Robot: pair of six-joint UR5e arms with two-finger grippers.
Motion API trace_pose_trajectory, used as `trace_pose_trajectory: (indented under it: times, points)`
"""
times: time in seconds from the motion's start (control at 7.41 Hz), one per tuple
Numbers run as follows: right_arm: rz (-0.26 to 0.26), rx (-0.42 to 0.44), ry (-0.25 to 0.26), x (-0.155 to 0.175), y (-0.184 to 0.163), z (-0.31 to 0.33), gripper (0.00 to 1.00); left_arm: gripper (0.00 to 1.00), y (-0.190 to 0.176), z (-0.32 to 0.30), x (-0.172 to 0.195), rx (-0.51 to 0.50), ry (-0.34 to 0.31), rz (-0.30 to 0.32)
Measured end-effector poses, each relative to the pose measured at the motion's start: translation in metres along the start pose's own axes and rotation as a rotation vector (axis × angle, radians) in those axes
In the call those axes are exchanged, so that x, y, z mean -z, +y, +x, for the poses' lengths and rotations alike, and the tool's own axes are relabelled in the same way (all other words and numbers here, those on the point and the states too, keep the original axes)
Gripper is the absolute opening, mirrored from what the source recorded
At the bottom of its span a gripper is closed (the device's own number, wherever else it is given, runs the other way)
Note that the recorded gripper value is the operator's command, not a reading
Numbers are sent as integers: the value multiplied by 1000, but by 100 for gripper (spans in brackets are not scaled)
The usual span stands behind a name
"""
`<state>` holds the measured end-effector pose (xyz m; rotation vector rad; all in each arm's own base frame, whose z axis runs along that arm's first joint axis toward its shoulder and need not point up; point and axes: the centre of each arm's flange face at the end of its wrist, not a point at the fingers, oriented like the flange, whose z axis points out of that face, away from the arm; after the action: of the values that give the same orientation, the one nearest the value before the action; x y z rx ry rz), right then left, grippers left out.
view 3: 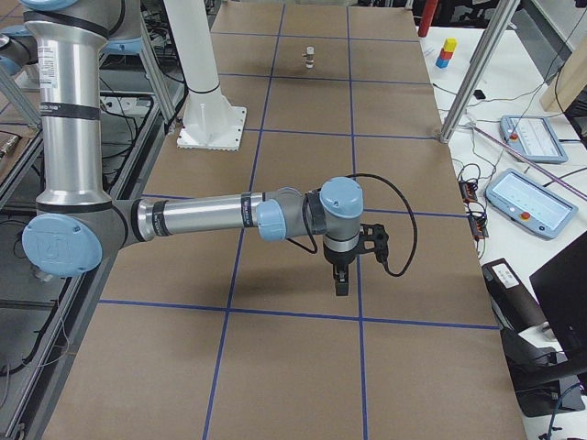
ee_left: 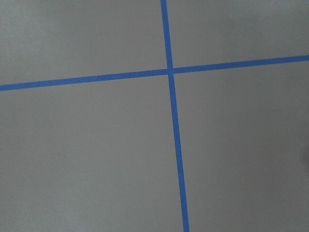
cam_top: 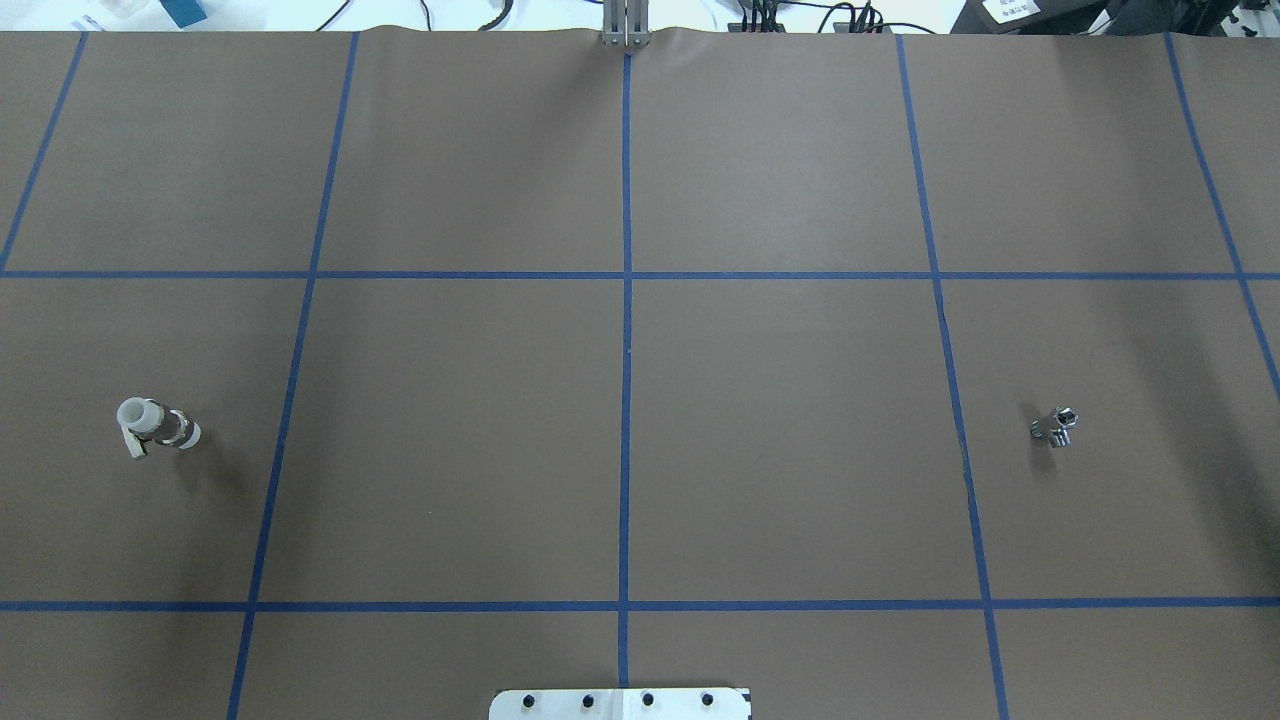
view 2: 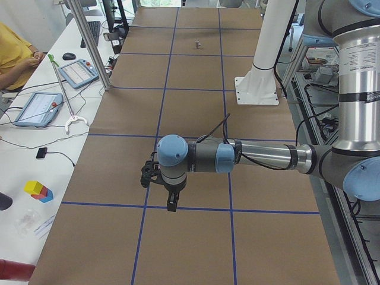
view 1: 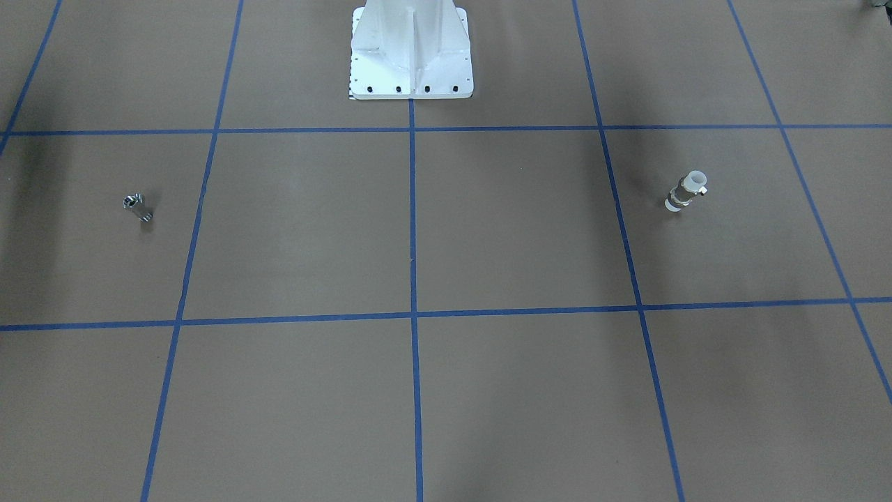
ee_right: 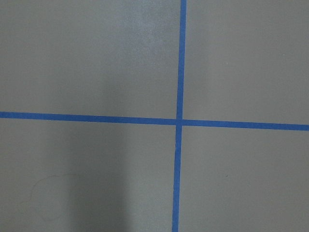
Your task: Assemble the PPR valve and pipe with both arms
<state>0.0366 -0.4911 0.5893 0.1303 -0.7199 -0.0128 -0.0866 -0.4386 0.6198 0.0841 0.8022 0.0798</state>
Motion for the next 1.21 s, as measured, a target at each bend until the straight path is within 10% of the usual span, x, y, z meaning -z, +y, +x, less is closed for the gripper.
trace_pose_trajectory:
  times: [1.21]
  points:
    - [-3, 123, -24, -8, -5, -25, 100, 100, -23, 57, 47, -78, 51, 133]
